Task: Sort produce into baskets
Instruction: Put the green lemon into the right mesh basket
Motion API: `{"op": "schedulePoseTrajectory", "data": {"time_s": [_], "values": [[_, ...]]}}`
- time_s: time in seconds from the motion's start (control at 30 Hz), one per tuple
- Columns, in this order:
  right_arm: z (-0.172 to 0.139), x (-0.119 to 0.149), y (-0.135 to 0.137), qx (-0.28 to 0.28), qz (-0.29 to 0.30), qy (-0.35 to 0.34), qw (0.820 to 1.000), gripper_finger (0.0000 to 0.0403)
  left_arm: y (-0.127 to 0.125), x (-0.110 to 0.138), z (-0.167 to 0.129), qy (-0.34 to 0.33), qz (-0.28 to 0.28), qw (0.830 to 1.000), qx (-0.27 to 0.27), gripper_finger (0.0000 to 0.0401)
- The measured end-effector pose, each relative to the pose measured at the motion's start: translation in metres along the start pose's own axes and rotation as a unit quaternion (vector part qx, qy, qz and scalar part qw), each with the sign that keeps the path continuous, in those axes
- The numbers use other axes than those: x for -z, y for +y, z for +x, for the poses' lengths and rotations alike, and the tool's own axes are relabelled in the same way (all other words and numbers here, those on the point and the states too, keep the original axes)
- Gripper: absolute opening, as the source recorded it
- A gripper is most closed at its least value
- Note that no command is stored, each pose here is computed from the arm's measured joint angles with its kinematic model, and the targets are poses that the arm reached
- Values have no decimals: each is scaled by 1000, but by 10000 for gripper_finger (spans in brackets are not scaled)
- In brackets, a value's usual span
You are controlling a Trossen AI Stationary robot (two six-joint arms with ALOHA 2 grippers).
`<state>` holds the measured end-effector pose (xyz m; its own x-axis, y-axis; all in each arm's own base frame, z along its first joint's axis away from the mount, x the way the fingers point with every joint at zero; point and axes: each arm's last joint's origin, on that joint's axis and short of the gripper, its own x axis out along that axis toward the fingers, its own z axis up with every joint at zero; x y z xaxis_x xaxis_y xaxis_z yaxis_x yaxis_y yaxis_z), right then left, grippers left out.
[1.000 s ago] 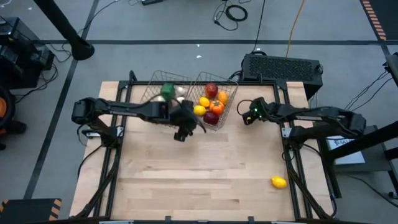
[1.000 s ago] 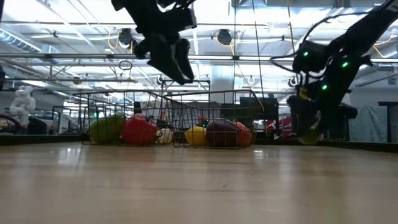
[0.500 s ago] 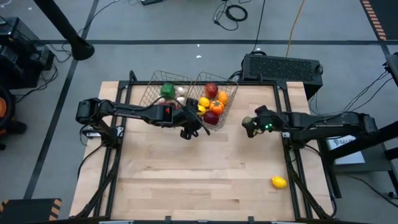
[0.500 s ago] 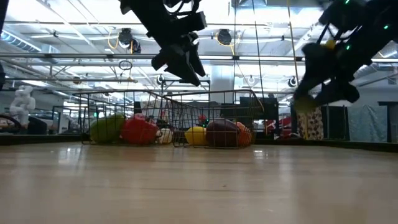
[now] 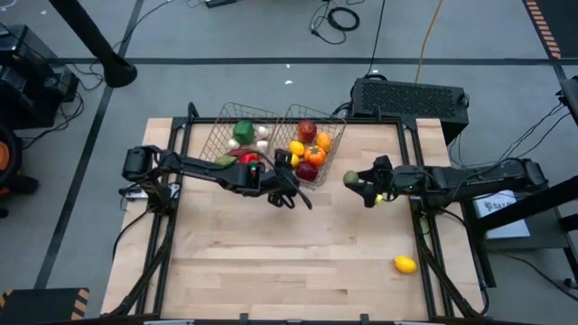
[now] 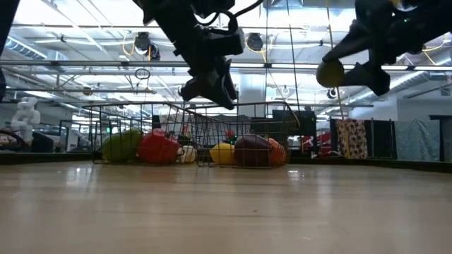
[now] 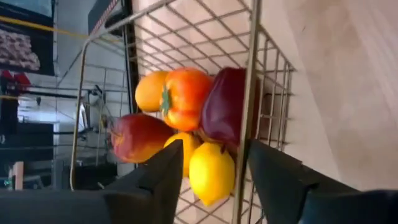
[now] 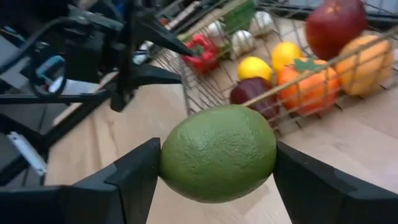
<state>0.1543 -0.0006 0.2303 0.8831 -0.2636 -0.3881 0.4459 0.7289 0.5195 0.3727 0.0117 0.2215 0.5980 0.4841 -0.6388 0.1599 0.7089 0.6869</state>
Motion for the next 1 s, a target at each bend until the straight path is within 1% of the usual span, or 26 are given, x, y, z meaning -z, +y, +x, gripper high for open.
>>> {"op": "schedulePoseTrajectory", "data": {"time_s": [0.2, 0.3, 0.47, 0.57, 0.8, 0.87, 0.93, 1.0], "values": [[-1, -2, 6, -28, -8, -15, 999, 274, -1, -2, 1, -8, 4, 1000, 0, 113], [-2, -2, 7, -33, -13, -19, 999, 274, -2, -3, 1, -21, 4, 1000, 14, 78], [-2, -7, 11, -51, -16, -39, 998, 274, 0, -5, 4, -40, 11, 999, 16, 36], [-4, -11, 14, -57, -18, -46, 997, 274, 2, -6, 5, -53, 12, 998, 16, 26], [-7, -20, 21, -77, -34, -73, 994, 274, 4, -9, 10, -78, 6, 997, 16, 24], [-8, -21, 22, -78, -37, -75, 993, 274, 3, -9, 13, -78, 7, 997, 16, 24], [-8, -21, 22, -79, -40, -76, 993, 274, 2, -9, 13, -67, 7, 998, -1, 24], [-8, -21, 22, -80, -43, -75, 993, 274, 1, -11, 3, -55, 6, 998, -7, 24]]}}
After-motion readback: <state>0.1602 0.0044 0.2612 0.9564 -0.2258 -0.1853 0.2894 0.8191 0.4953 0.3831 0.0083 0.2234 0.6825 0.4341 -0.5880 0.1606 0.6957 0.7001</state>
